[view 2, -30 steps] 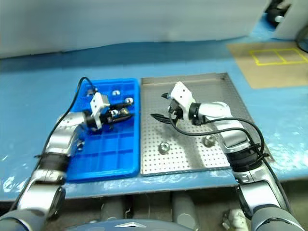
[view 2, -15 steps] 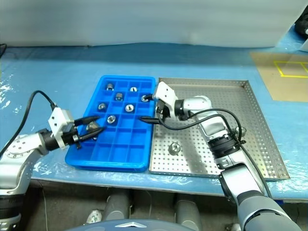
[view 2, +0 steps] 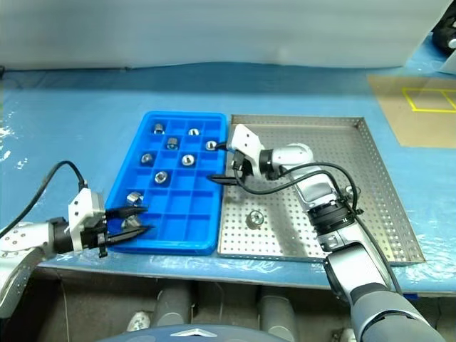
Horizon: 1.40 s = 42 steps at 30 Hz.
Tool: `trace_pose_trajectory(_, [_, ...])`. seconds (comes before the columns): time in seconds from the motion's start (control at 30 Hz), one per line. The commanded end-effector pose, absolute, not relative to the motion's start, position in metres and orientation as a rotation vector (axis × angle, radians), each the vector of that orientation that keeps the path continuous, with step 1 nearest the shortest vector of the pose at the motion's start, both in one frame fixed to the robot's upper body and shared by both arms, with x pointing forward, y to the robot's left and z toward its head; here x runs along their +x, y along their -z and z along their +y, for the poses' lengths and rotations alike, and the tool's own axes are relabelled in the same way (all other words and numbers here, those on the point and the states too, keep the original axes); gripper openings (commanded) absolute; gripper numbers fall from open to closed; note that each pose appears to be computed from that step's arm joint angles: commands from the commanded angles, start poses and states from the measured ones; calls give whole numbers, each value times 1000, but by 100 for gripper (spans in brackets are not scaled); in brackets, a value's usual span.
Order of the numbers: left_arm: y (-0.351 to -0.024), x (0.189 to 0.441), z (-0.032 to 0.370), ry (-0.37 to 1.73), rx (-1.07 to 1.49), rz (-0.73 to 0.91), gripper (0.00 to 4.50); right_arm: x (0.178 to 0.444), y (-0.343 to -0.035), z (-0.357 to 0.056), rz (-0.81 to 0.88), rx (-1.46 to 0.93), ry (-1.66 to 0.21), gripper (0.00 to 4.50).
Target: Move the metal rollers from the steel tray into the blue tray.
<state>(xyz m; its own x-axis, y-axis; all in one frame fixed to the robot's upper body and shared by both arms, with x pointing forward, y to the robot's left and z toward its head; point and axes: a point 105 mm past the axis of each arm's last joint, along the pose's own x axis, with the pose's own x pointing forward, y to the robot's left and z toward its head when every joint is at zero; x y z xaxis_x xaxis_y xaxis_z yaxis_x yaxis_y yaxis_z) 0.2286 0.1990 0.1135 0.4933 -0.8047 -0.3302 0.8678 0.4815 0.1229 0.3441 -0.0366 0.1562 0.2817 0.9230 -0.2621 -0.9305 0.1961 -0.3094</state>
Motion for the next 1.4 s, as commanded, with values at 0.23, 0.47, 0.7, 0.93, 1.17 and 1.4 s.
trace_pose_trajectory(0.23, [-113, 238, 195, 1005, 293, 220, 192, 342, -166, -40, -26, -455, -1270, 450])
trace_pose_trajectory(0.47, [-102, 232, 193, 1044, 270, 276, 227, 344, -165, -40, -28, -458, -1253, 450])
trace_pose_trajectory(0.7, [-102, 240, 196, 1022, 284, 266, 447, 345, -166, -40, -32, -454, -1249, 450])
trace_pose_trajectory(0.93, [-136, 269, 186, 968, 315, 79, 447, 345, -167, -44, -33, -454, -1232, 450])
trace_pose_trajectory(1.17, [-185, 295, 149, 1043, 248, -119, 447, 343, -168, -61, -14, -481, -1184, 450])
trace_pose_trajectory(1.4, [-191, 310, 103, 1294, 219, -127, 447, 340, -171, -106, 41, -537, -1057, 450])
